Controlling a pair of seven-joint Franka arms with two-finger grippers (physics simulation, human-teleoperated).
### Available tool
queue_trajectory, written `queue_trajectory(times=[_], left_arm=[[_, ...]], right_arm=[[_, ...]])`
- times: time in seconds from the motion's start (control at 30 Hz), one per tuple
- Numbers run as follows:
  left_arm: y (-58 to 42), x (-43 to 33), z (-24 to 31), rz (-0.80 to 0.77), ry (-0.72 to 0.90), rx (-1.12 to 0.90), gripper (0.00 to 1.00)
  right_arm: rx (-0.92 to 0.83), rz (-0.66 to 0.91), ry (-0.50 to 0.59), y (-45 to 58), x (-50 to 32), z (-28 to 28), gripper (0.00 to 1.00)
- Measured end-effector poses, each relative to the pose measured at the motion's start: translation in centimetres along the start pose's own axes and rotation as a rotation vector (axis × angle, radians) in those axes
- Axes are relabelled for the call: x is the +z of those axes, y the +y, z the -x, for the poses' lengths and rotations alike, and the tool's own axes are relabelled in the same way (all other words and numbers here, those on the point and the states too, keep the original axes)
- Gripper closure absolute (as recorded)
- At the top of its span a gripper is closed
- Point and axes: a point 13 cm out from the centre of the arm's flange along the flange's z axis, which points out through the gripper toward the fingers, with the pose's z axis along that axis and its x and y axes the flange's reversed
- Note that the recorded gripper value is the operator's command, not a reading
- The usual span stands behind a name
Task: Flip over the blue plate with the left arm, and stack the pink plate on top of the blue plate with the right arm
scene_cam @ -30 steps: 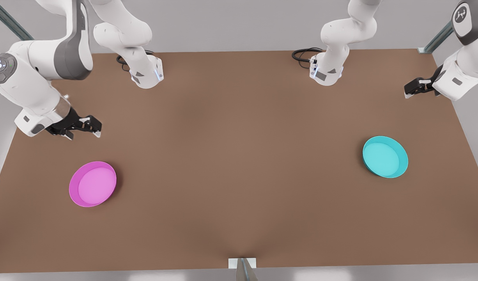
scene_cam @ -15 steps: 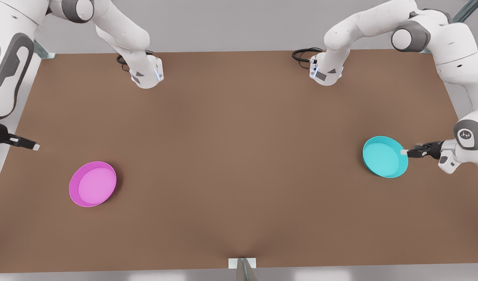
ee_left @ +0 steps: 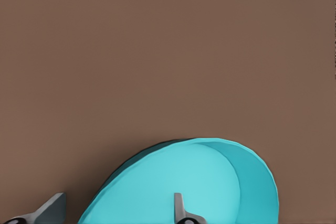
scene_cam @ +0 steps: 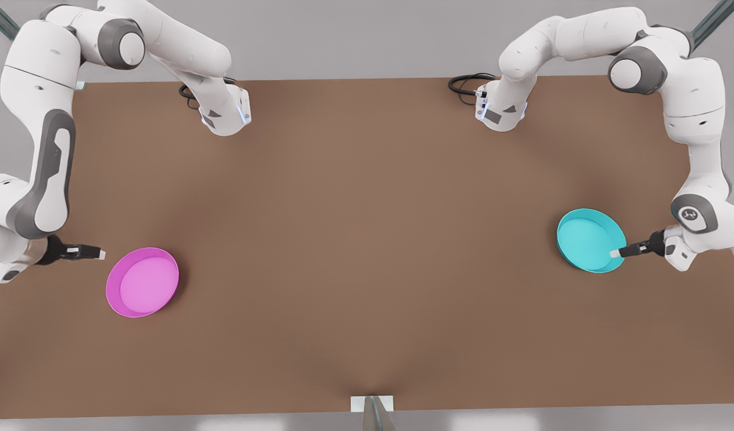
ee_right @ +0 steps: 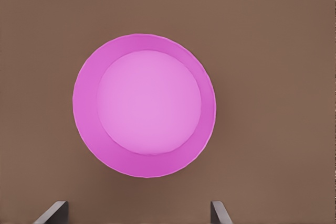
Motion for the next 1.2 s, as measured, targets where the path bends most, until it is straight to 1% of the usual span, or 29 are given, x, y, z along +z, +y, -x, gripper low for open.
queue_trajectory(times=[0.17, 0.2, 0.23, 0.27, 0.3, 0.37, 0.4, 0.43, 0.53, 0.57, 0.83, 1.0, 1.2], left_arm=[[0.5, 0.4, 0.0, -0.004, -0.007, 0.037, 0.0], [0.7, 0.4, 0.0, -0.004, -0.009, 0.044, 0.03], [0.7, 0.5, 0.0, -0.005, -0.008, 0.05, 0.18], [0.8, 0.7, 0.0, -0.007, -0.006, 0.056, 0.29], [0.8, 0.8, 0.0, -0.007, -0.005, 0.062, 0.47], [0.8, 0.9, -0.1, -0.007, -0.004, 0.074, 0.6], [0.9, 0.9, -0.1, -0.007, -0.004, 0.079, 0.63], [0.9, 0.9, -0.1, -0.005, -0.004, 0.084, 0.69], [1.1, 1.0, -0.1, -0.001, -0.001, 0.096, 0.77], [1.1, 1.0, -0.1, 0.001, -0.001, 0.101, 0.79], [0.2, 0.0, 0.2, 0.015, -0.001, 0.141, 0.79], [-2.9, -3.1, 1.1, 0.051, -0.015, 0.194, 0.79], [-11.4, -10.0, 2.0, 0.203, 0.008, 0.332, 0.79]], right_arm=[[0.009, 0.012, 0.015, -2.9, 3.4, -0.1, 0.0], [0.009, 0.012, 0.015, -3.4, 3.9, -0.1, 0.0], [0.009, 0.013, 0.013, -4.0, 4.4, 0.0, 0.0], [0.006, 0.012, 0.009, -4.3, 4.7, 0.0, 0.0], [0.004, 0.013, 0.006, -4.7, 5.1, 0.1, 0.0], [-0.005, 0.014, 0.004, -5.0, 5.9, 0.3, 0.0], [-0.011, 0.015, 0.004, -5.1, 6.4, 0.5, 0.0], [-0.016, 0.016, 0.004, -5.2, 6.8, 0.6, 0.0], [-0.03, 0.021, -0.003, -5.0, 7.3, 1.0, 0.0], [-0.035, 0.022, -0.006, -4.9, 7.3, 1.1, 0.0], [-0.062, 0.024, -0.015, -4.8, 7.4, 1.4, 0.0], [-0.075, 0.026, -0.018, -4.6, 7.4, 1.5, 0.0], [-0.087, 0.027, -0.017, -4.4, 7.5, 1.5, 0.0]])
